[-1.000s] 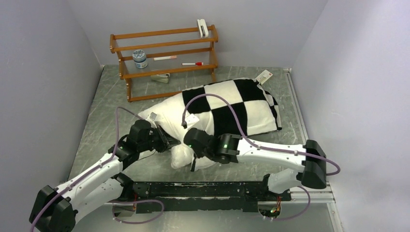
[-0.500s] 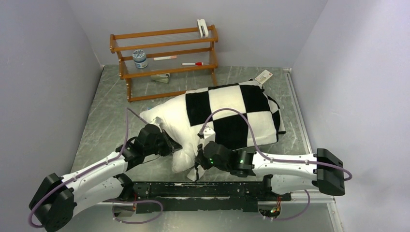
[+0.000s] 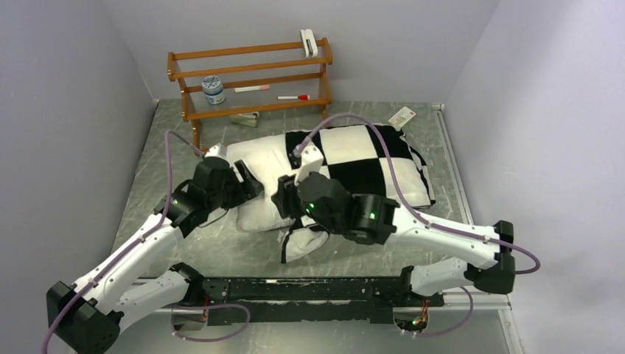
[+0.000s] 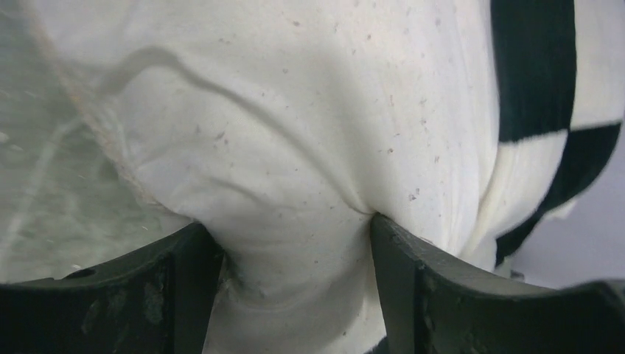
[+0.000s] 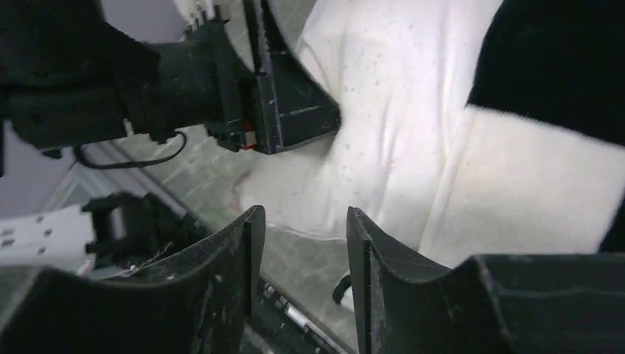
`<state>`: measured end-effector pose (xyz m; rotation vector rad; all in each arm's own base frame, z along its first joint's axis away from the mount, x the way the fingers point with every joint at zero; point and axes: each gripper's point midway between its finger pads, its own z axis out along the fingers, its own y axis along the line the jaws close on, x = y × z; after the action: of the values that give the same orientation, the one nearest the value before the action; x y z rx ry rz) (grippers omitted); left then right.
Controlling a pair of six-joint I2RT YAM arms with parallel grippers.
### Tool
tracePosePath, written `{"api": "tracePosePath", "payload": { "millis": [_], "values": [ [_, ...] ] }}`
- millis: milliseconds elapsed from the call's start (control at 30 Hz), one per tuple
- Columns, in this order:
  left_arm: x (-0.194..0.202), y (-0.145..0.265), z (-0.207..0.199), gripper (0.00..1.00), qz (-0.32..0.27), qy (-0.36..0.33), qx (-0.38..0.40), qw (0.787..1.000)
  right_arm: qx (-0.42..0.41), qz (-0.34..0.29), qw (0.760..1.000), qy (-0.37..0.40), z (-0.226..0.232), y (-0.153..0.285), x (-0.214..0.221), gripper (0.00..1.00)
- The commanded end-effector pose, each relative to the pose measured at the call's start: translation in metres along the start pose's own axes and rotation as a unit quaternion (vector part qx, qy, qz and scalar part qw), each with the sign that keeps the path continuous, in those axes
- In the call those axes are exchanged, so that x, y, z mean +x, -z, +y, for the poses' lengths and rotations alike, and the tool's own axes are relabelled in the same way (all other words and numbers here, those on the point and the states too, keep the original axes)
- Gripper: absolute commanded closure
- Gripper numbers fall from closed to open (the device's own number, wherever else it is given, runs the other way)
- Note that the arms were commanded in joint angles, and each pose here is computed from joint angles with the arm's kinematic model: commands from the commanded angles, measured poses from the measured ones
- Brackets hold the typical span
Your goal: Put the pillow into the pillowcase
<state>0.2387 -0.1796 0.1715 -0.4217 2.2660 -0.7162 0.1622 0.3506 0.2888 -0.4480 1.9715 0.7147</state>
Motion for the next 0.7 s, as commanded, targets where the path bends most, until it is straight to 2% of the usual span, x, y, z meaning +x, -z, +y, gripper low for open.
{"api": "tracePosePath", "payload": {
  "millis": [0,200,267,500,667],
  "values": [
    [-0.046,0.006,0.005,0.25,-0.043,-0.040,-0.030,0.998,0.081,-0.018,0.995,0.062,-0.032,-0.027,-0.032,0.52],
    [-0.059,0.017,0.021,0.22,-0.068,-0.041,-0.056,0.995,0.176,-0.044,0.978,0.099,-0.090,-0.084,-0.081,0.51],
    [-0.063,0.022,0.024,0.21,-0.075,-0.045,-0.065,0.994,0.196,-0.034,0.974,0.113,-0.103,-0.105,-0.086,0.51],
    [-0.080,0.047,0.020,0.22,-0.109,-0.052,-0.070,0.990,0.220,0.002,0.965,0.140,-0.135,-0.171,-0.086,0.49],
    [-0.077,0.018,0.040,0.20,-0.095,-0.053,-0.100,0.989,0.217,0.038,0.963,0.153,-0.148,-0.207,-0.072,0.47]
  ]
}}
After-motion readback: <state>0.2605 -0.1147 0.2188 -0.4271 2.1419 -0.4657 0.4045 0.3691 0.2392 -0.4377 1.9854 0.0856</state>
